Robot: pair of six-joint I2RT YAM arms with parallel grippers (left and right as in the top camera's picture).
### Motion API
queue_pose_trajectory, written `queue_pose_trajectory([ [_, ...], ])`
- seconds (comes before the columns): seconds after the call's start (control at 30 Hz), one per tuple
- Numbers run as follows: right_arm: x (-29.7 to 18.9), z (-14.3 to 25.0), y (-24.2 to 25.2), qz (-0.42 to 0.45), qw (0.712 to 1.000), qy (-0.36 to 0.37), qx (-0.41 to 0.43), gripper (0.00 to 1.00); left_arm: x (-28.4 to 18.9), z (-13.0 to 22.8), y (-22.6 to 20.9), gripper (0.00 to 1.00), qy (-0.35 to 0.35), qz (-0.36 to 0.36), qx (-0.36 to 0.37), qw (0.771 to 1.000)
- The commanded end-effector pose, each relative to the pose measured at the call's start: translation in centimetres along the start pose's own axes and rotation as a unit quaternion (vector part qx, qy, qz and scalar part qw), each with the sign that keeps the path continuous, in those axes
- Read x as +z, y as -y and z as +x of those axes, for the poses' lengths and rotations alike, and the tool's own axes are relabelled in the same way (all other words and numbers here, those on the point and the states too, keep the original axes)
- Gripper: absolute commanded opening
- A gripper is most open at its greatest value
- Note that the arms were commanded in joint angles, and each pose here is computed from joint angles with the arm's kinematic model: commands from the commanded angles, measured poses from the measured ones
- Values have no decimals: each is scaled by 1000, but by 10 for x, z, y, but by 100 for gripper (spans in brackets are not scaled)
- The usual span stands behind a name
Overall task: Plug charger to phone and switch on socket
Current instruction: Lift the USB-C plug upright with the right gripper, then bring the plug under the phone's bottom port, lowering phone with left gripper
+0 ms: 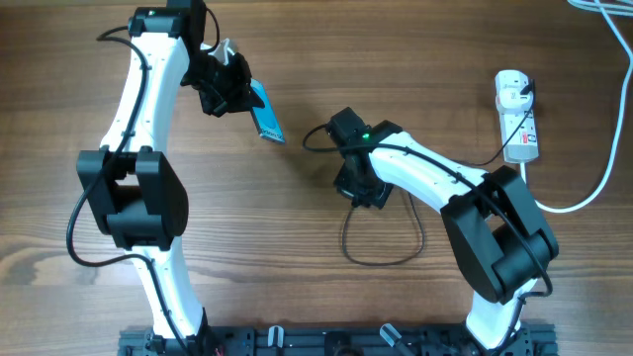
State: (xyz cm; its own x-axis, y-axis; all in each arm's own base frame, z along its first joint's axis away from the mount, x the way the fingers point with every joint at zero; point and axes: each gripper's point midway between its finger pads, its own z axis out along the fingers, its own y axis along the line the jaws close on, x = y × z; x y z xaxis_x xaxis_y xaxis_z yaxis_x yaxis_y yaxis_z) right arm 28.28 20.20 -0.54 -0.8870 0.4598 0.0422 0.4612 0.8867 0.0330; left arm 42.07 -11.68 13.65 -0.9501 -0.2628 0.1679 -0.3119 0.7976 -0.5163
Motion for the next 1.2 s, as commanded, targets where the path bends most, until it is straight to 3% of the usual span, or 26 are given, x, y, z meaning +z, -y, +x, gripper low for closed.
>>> queue_pose_trajectory([
  [0.0,17,4,6,18,1000,-13,-2,7,-14,3,9,4,14,12,7,1000],
  [0.23,-12,-14,-4,-19,997,16,-69,4,-14,0,15,4,19,26,16,999],
  [0.33,-60,-13,-18,-79,985,51,-141,4,-19,0,49,4,15,120,88,989],
  [0.43,-121,12,-39,-192,948,53,-247,4,-32,0,85,4,17,220,146,964],
  [0.47,-152,27,-44,-245,923,58,-290,4,-44,3,106,4,14,282,174,943],
  [0.6,-212,53,-44,-329,876,83,-343,4,-77,23,150,4,-9,417,256,872],
  [0.7,-224,59,-44,-334,865,108,-358,4,-67,38,162,4,-14,419,300,857],
  [0.77,-220,46,-41,-315,887,122,-315,4,-56,52,174,4,-21,418,333,845],
  [0.93,-219,30,-37,-291,900,155,-287,4,-25,54,176,4,-11,352,340,872],
  [1.07,-216,19,-33,-269,910,174,-264,5,-23,58,174,4,-9,351,362,864],
  [1.17,-207,22,-38,-274,914,150,-260,4,-26,62,177,4,-12,358,367,859],
])
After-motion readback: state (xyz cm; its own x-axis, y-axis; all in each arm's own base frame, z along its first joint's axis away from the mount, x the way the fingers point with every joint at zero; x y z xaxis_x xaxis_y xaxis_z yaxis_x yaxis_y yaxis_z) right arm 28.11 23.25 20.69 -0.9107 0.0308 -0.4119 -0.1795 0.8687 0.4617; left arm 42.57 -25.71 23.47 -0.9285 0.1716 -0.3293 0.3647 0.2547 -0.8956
